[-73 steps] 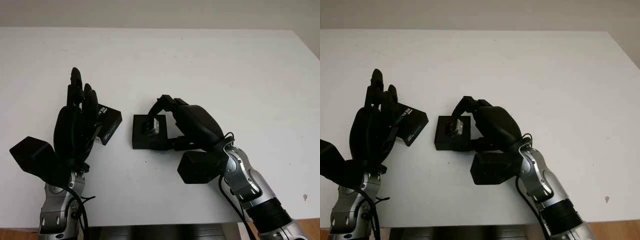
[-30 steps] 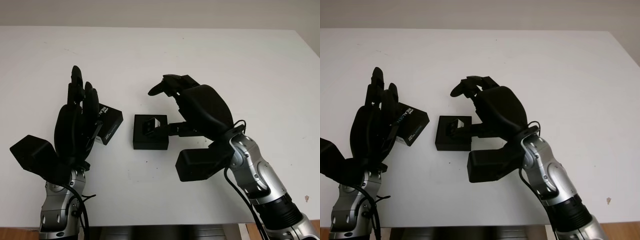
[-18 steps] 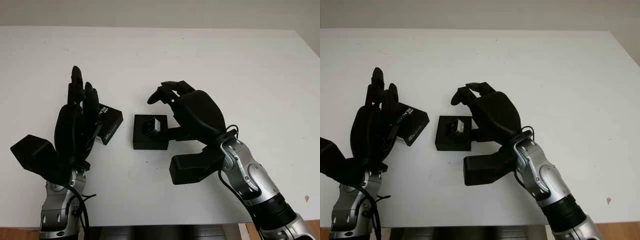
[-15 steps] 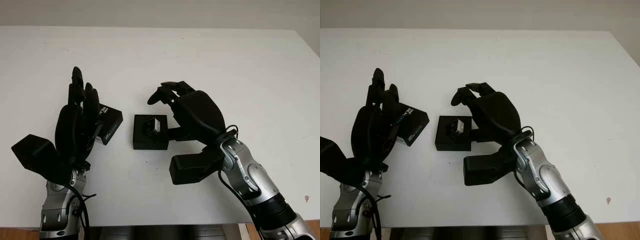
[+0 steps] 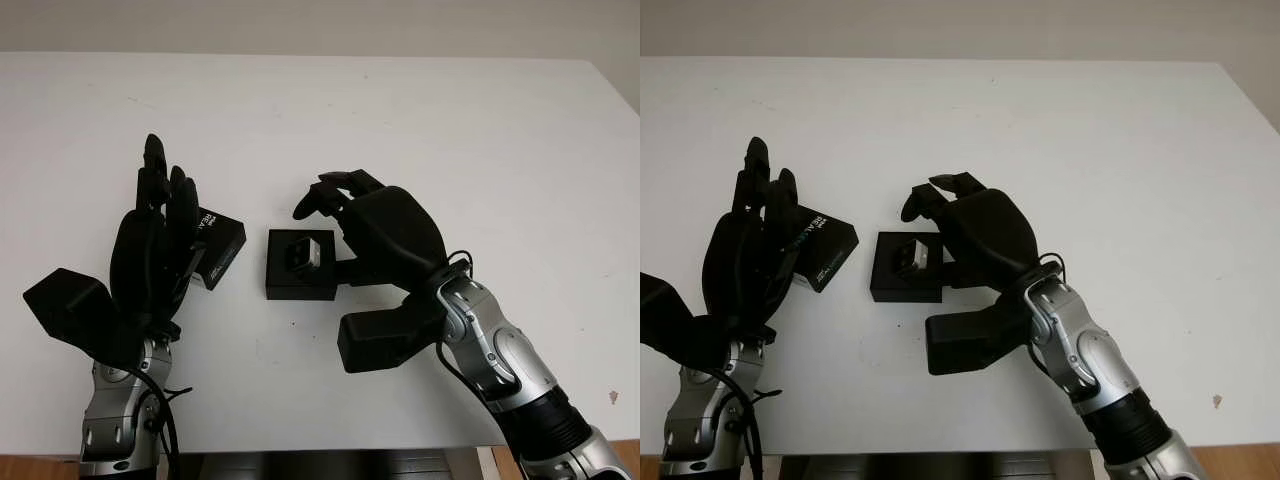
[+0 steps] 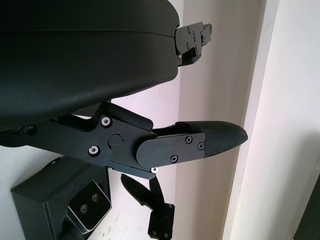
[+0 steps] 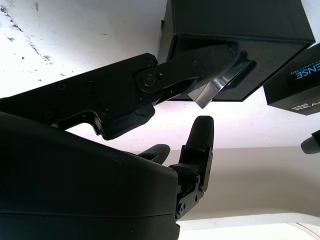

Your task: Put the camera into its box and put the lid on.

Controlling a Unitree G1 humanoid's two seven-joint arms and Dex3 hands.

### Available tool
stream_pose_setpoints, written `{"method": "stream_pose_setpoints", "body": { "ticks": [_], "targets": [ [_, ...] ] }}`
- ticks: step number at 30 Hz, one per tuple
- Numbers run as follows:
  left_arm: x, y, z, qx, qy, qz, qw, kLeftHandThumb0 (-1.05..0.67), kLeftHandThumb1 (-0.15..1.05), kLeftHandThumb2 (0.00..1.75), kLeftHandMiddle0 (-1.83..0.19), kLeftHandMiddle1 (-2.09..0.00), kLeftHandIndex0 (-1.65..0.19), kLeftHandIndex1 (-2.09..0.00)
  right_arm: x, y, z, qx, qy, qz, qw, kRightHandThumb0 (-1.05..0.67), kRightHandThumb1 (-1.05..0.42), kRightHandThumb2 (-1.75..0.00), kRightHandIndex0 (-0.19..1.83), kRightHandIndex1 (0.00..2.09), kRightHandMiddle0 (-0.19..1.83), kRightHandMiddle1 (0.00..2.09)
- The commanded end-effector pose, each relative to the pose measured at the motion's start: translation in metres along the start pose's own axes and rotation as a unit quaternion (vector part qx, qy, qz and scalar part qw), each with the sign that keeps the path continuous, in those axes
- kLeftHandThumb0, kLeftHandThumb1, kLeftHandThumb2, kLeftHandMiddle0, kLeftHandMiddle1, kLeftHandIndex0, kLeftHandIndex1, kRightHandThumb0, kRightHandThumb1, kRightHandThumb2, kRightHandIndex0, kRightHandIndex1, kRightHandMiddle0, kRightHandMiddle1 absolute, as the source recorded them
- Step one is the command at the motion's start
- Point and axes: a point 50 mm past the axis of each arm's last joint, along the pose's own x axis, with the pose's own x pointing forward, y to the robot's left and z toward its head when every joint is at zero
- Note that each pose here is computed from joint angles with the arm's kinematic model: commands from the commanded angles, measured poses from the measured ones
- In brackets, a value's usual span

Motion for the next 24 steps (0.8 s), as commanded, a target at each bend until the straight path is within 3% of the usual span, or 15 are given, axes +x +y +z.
{"method": "stream_pose_setpoints", "body": {
  "ticks": [1,12,24],
  "targets": [
    [0.0021,-0.0012,0.0028,-0.001,-0.011,-0.005,1.000,-0.69,1.05,0.52,0.19,0.00,0.19,0.00,0.0013,0.0010,-0.0007,-0.005,0.001,0.006,1.000,-0.74,-0.95,-0.06,0.21,0.43,0.26,1.07],
    [0.0015,-0.0006,0.0024,-0.002,-0.012,-0.005,1.000,-0.68,1.05,0.52,0.19,0.00,0.19,0.00,0.0028,0.0087,-0.0047,-0.020,0.001,0.010,1.000,-0.68,-1.00,-0.07,0.27,0.44,0.36,1.13],
    [0.0014,-0.0007,0.0028,-0.001,-0.013,-0.003,1.000,-0.68,1.05,0.53,0.19,0.00,0.19,0.00,0.0012,0.0098,-0.0054,-0.032,-0.007,0.021,0.999,-0.58,-0.98,-0.04,0.36,0.52,0.49,1.38]
  ]
}}
